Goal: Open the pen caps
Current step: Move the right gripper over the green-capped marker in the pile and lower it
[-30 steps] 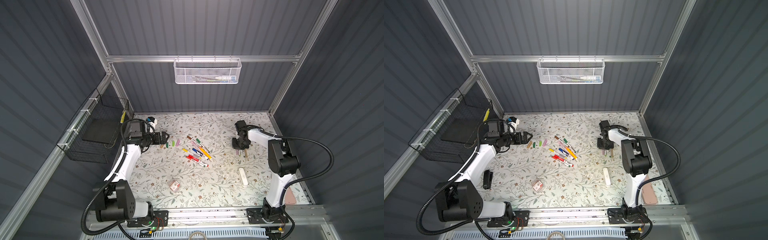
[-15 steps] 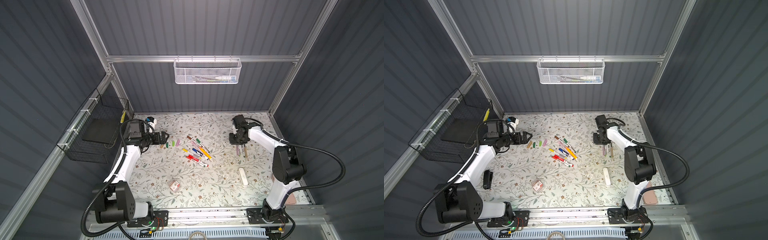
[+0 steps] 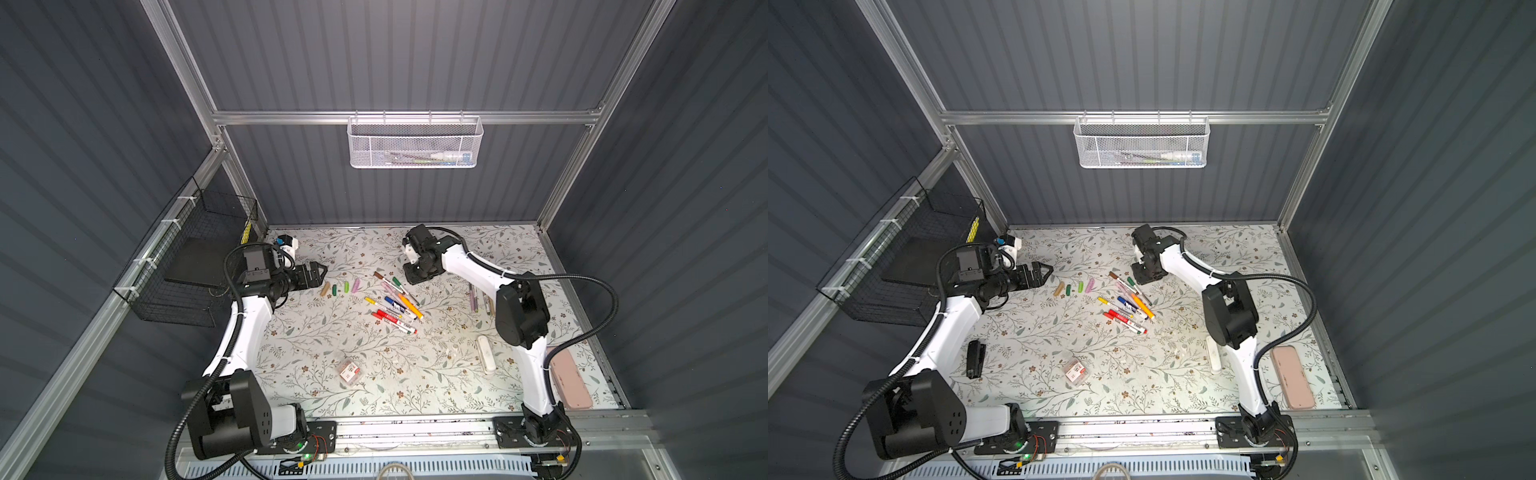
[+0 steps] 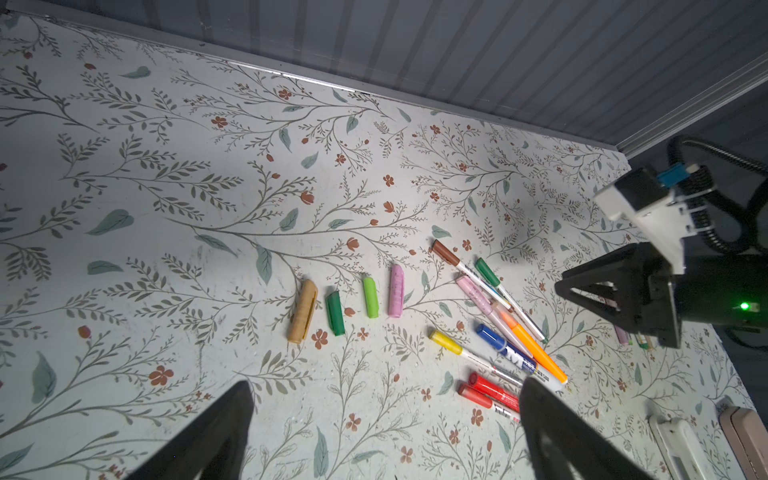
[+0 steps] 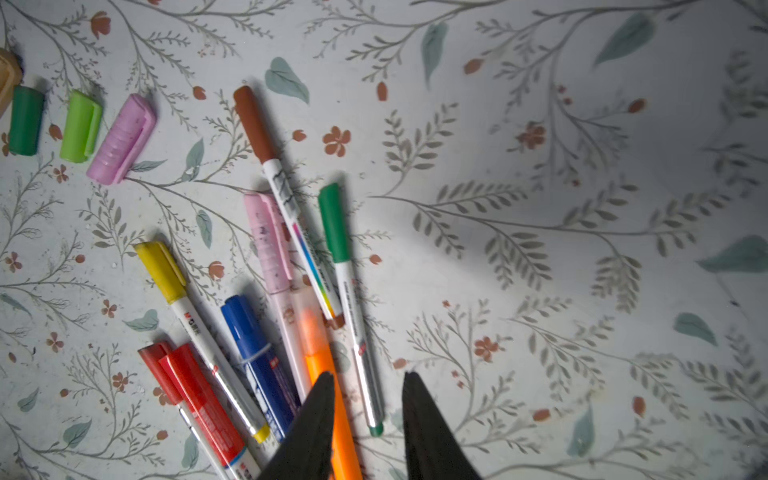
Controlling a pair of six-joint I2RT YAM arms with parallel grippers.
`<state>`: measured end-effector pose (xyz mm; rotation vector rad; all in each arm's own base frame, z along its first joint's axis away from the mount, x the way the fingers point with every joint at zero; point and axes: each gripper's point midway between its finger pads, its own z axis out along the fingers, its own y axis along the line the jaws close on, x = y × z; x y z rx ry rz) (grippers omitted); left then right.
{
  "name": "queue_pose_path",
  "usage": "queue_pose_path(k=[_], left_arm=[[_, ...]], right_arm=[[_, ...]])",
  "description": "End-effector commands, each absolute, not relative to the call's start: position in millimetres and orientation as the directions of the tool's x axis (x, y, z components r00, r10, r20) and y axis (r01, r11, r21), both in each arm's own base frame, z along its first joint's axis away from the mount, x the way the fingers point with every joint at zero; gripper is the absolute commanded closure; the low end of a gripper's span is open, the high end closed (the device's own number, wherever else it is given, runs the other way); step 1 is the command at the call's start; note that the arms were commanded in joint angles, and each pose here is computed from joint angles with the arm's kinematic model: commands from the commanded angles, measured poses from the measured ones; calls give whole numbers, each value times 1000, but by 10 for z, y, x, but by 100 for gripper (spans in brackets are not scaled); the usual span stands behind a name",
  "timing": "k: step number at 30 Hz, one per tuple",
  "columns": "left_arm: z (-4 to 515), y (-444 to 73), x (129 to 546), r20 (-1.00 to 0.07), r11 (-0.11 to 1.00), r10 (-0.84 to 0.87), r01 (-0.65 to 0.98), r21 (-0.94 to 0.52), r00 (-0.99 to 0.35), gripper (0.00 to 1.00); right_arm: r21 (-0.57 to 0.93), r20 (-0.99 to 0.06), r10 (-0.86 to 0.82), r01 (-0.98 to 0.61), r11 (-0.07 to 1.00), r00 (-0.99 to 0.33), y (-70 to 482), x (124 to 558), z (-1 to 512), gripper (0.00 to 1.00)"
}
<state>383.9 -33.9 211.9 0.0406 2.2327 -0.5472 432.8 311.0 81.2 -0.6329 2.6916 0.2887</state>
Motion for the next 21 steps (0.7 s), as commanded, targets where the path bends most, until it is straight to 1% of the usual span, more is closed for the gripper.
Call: queue_pose_path(k=[1,8,15,21], left_arm=[[2181,-341,3812,-734,892,-175,210,-400,-656,0],[2164,-320,3817,-730,888,-187,204,-411,-657,0],[2161,-316,3833,-727,886,-195,201,-419,-658,0],[2160,-304,3831,-730,886,-199,199,-419,-654,0]], right_arm=[[84,-315,-451,-498,863,-835,3090,4268,685,69],[44,-276,-476,-506,862,-835,3067,4308,479,70],[30,-216,-499,-516,856,-839,3037,4225,263,70],[36,-199,-506,-522,852,-839,3049,4189,149,70]])
